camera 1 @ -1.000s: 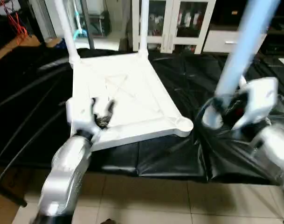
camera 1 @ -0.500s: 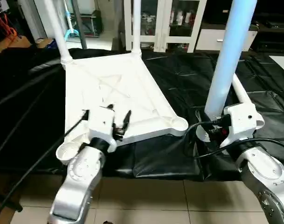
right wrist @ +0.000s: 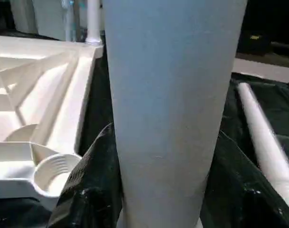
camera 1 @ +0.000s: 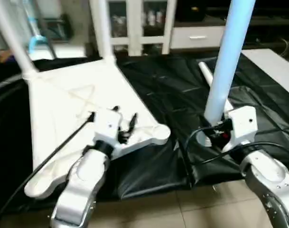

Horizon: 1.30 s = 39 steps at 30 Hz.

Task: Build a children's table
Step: Insert table leg to table base

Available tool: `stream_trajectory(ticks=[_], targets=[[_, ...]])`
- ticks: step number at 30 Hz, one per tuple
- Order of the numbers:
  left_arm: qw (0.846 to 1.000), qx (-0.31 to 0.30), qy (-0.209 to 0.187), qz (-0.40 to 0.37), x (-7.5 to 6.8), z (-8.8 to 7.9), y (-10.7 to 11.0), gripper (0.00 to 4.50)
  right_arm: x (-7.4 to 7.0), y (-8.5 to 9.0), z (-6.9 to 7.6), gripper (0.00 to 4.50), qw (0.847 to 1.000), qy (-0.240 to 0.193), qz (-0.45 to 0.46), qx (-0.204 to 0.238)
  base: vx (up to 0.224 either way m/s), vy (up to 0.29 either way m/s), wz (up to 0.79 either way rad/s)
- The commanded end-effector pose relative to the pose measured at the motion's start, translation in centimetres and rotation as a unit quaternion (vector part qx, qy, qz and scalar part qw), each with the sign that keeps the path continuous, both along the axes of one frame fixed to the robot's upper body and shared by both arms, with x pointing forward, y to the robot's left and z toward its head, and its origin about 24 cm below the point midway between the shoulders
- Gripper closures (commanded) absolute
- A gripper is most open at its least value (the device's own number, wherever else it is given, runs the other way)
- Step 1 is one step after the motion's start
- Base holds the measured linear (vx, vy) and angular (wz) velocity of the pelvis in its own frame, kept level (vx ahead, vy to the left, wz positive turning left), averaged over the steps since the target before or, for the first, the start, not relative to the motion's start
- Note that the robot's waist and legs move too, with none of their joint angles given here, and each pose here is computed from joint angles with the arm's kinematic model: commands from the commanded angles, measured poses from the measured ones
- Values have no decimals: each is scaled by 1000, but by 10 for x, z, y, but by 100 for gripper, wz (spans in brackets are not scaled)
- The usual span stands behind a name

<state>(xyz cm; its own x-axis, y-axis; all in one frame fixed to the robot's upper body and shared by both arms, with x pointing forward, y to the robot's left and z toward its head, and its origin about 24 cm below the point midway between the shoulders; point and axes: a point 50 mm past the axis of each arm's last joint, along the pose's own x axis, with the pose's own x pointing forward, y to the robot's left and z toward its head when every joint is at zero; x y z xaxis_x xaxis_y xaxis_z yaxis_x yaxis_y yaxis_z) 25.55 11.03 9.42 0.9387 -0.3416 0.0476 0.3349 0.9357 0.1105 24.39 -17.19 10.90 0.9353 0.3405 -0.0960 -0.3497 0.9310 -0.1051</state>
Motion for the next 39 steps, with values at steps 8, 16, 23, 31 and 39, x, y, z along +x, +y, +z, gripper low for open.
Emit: stream_trajectory(ticks=[8,16,23,31,39], targets=[[1000,11,-9,10,0,3,6,150,3,1,3,264,1000,-11,23,-12,110,13,9],[1000,11,-11,10,0,3,5,150,2,0,4,264,999,-13,30,-8,36,10,7],[1000,13,-12,7,0,3,4,150,2,0,4,264,999,-14,34,-14,2,-1,5],[1000,13,-16,-5,0,5,3,150,1,-1,2,264,999,-14,26,-12,39,-13,11],[999,9,2,-36,2,3,0,150,-5,-5,0,264,999,-7,33,21,54,-13,8]])
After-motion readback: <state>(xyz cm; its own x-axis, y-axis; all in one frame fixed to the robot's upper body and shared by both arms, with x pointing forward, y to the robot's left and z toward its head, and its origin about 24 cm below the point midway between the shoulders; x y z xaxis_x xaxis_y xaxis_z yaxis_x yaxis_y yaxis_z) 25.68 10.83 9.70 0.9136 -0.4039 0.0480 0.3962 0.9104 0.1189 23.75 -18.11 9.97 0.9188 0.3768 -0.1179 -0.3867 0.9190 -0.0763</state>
